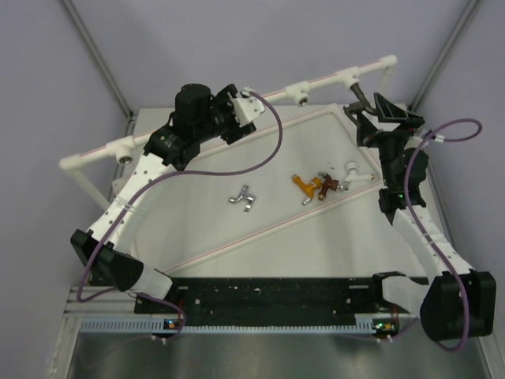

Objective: Install the water faucets

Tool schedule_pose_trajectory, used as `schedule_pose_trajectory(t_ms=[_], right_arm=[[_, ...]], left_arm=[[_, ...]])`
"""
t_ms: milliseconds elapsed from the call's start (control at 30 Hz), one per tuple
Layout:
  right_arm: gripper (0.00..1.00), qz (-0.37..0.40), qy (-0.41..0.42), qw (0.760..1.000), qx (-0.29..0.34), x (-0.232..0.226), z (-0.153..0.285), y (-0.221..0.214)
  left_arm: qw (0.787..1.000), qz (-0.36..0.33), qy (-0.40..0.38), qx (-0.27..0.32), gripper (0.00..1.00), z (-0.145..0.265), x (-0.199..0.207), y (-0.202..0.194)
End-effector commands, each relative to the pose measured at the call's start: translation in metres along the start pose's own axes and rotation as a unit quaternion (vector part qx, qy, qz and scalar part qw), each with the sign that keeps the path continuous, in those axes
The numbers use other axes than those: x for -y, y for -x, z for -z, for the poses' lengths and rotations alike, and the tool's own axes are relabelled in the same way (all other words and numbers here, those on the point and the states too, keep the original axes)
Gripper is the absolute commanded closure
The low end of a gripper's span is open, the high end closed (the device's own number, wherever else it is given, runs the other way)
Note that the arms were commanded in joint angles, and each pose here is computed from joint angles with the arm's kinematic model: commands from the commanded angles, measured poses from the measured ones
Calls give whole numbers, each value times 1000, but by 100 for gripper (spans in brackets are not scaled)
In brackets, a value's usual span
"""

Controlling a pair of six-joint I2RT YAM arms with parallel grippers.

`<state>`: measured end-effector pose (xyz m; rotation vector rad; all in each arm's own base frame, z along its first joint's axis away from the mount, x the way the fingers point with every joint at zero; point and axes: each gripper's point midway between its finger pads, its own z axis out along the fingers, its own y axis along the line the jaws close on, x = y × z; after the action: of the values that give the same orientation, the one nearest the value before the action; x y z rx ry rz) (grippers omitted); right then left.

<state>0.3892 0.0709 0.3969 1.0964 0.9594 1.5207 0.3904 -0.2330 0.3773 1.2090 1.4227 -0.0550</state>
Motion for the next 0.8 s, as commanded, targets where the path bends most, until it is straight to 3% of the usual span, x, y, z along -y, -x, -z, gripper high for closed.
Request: schedule_pose_trajectory(t_ms=[0, 167, 267, 333, 500, 700, 733, 767], right_arm=[[1, 61, 75, 995, 12, -33, 24, -1], [1, 207, 90, 974, 13, -31, 45, 3], [1, 387, 82, 918, 15, -40, 53, 7], [1, 497, 70, 865, 21, -45, 56, 13], [1, 732, 82, 675, -40, -50, 59, 8], [3, 911, 122, 382, -92, -48, 60, 10], [4, 935, 125, 321, -91, -49, 57, 14], [4, 946, 125, 283, -94, -48, 56, 16]], left_arm=[[999, 9, -27, 24, 30, -8, 11, 14], [999, 9, -28, 23, 30, -7, 11, 14], [999, 10, -28, 23, 30, -6, 12, 13], [999, 9, -27, 23, 30, -6, 11, 13], [999, 7, -26, 23, 30, -5, 12, 13], [999, 6, -25, 23, 30, -4, 12, 12], [999, 6, -27, 25, 30, -4, 13, 13], [999, 5, -27, 26, 30, -4, 13, 13]])
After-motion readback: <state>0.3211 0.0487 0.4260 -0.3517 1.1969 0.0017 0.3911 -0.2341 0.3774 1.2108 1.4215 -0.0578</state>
